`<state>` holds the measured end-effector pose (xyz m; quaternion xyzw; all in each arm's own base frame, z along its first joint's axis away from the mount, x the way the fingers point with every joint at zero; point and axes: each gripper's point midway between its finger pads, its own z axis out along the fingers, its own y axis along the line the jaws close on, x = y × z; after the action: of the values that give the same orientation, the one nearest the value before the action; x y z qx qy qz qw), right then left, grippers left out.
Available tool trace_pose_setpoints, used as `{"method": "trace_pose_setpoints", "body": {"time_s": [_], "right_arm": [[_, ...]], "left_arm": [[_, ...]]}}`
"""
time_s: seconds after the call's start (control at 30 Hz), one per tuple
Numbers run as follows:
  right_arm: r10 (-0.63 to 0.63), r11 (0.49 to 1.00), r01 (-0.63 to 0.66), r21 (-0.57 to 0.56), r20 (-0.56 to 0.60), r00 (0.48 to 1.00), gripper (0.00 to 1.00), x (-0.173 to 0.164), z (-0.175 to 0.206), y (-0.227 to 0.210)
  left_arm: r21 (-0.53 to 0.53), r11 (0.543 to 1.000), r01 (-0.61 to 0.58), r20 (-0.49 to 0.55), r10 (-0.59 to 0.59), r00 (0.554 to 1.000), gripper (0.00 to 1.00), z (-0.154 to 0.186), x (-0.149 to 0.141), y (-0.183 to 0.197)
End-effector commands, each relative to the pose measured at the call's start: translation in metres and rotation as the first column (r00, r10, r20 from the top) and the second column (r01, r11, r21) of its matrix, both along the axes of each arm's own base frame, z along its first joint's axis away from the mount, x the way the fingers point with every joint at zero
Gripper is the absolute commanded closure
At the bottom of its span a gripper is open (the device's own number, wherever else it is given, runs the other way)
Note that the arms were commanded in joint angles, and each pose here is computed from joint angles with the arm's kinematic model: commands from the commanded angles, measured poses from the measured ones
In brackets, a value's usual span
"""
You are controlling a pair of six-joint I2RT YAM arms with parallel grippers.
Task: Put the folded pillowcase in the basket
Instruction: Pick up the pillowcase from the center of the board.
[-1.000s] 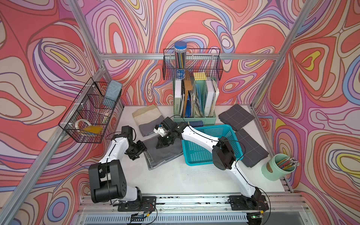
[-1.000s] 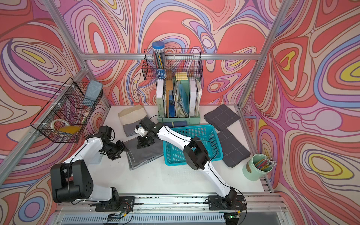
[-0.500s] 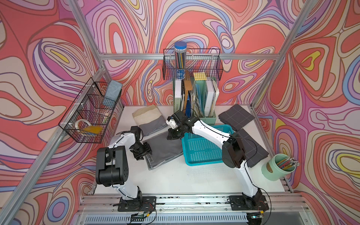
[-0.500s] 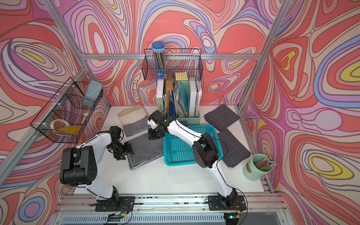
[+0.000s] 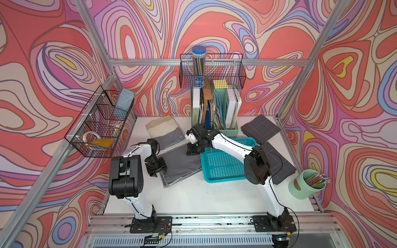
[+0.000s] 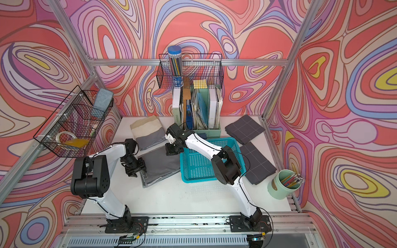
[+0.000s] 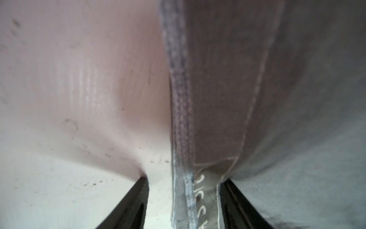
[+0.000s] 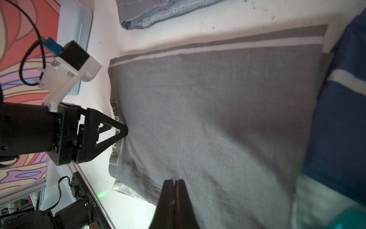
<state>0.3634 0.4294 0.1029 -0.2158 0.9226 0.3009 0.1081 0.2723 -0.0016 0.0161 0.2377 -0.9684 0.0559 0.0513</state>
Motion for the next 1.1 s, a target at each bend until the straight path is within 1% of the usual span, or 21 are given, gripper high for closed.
{"method": "trace_pose_setpoints", "body": {"time_s": [0.0,0.03,0.1,0.3,0.53,0.6,0.73,0.9,1.0,1.07], "right_arm": [[-0.026,0.999,0.024,0.047,0.032,0.999,1.00,0.006,0.024,-0.008],[-0.028,0.999,0.026,0.047,0.032,0.999,1.00,0.006,0.024,-0.008],[-0.031,0.998,0.029,0.048,0.033,0.999,1.00,0.007,0.025,-0.011],[-0.046,0.998,0.044,0.051,0.036,0.998,1.00,0.011,0.028,-0.021],[-0.071,0.996,0.068,0.058,0.037,0.997,1.00,0.017,0.032,-0.035],[-0.075,0.996,0.073,0.058,0.041,0.996,1.00,0.019,0.033,-0.038],[-0.079,0.995,0.076,0.058,0.045,0.996,1.00,0.021,0.036,-0.042],[-0.084,0.995,0.079,0.068,0.062,0.995,1.00,0.022,0.046,-0.043],[-0.086,0.994,0.081,0.071,0.065,0.994,1.00,0.021,0.049,-0.045],[-0.086,0.994,0.081,0.069,0.062,0.994,1.00,0.021,0.048,-0.045]], "left_arm": [[0.054,0.998,0.020,-0.054,-0.017,0.998,0.46,-0.016,-0.006,0.005],[0.057,0.998,0.025,-0.055,-0.022,0.998,0.48,-0.017,-0.005,0.004],[0.067,0.997,0.031,-0.052,-0.028,0.998,0.56,-0.017,-0.003,0.002],[0.094,0.995,0.044,-0.060,-0.039,0.997,0.62,-0.022,0.002,-0.003],[0.097,0.995,0.039,-0.065,-0.032,0.997,0.71,-0.026,0.004,-0.004],[0.102,0.994,0.043,-0.055,-0.037,0.998,0.75,-0.023,0.005,-0.003],[0.104,0.994,0.046,-0.021,-0.044,0.999,1.00,-0.013,0.008,-0.003],[0.099,0.994,0.046,-0.010,-0.045,0.999,1.00,-0.005,0.010,-0.004],[0.135,0.989,0.054,0.009,-0.056,0.998,1.00,0.009,0.013,0.003],[0.176,0.982,0.068,0.024,-0.074,0.997,1.00,0.026,0.014,0.011]]}}
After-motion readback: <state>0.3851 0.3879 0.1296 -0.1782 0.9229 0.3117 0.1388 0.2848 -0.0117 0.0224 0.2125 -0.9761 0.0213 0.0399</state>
